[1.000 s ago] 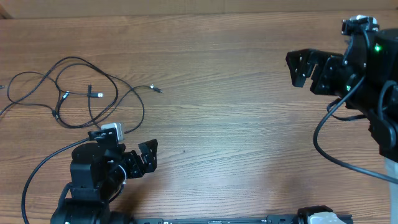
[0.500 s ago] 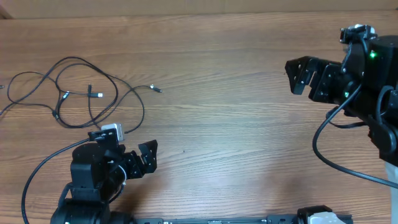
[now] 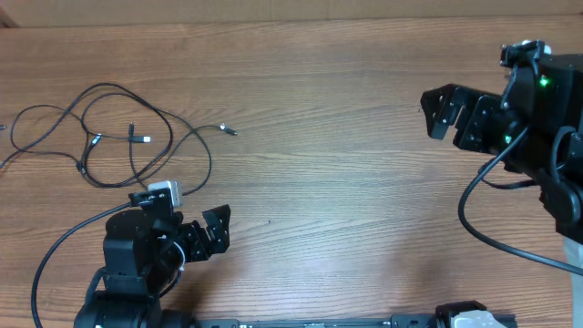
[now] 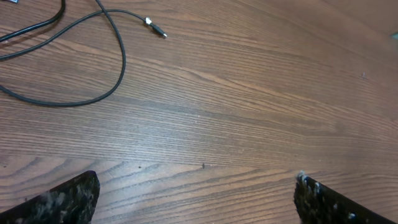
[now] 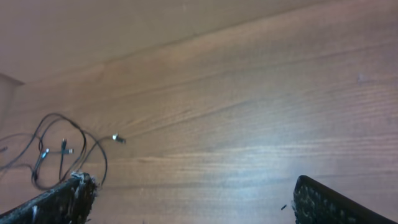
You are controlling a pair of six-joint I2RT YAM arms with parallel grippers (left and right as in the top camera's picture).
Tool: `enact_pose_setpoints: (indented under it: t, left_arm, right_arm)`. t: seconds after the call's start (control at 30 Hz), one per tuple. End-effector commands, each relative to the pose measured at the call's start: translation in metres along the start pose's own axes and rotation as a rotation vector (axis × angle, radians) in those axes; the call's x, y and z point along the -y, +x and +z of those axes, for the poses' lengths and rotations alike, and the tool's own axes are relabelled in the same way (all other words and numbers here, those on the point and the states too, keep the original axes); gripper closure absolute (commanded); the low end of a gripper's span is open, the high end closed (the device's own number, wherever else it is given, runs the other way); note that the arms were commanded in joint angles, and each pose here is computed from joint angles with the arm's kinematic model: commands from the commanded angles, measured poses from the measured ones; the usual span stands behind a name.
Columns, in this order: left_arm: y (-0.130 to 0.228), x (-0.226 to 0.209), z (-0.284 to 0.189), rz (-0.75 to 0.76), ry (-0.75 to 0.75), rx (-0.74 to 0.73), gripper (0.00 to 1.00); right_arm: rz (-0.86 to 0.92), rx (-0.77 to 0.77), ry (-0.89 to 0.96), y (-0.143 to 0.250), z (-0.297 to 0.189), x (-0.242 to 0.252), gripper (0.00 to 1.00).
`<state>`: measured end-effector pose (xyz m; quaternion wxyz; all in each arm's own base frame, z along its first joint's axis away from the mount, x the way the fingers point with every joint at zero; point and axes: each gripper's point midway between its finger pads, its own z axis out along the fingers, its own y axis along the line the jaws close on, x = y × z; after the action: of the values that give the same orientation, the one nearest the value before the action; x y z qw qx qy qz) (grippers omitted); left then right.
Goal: Untangle cables
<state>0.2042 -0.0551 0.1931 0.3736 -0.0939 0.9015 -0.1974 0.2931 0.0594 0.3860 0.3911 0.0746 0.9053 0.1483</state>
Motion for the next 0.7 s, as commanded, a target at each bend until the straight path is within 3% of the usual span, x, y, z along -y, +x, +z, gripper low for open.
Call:
enact_pose_setpoints:
  t: [0.0,0.2,0.37,0.57,0.67]
  left_arm:
    - [0.0,-0.001,0.001,0.001,-0.006,0.0,0.0]
    - [0.0,-0.001,0.001,0.001,-0.006,0.0,0.0]
    - [0.0,-0.001,0.001,0.001,-0.006,0.0,0.0]
    - [0.0,-0.001,0.001,0.002,-0.006,0.0,0.01]
    - [0.0,-0.001,0.001,0.001,-0.006,0.0,0.0]
  right_arm:
    - [-0.004,0.042,0.008,-0.009,-0.004,0.0,0.0]
    - [-0.004,0.051,0.019,-0.013,-0.001,0.001,0.0]
    - [-0.01,0.17,0.032,-0.033,0.0,0.004,0.0]
    - [-0.009,0.397,0.025,-0.06,-0.007,0.007,0.0]
    - [-0.012,0.614,-0.013,-0.08,-0.023,0.005,0.0]
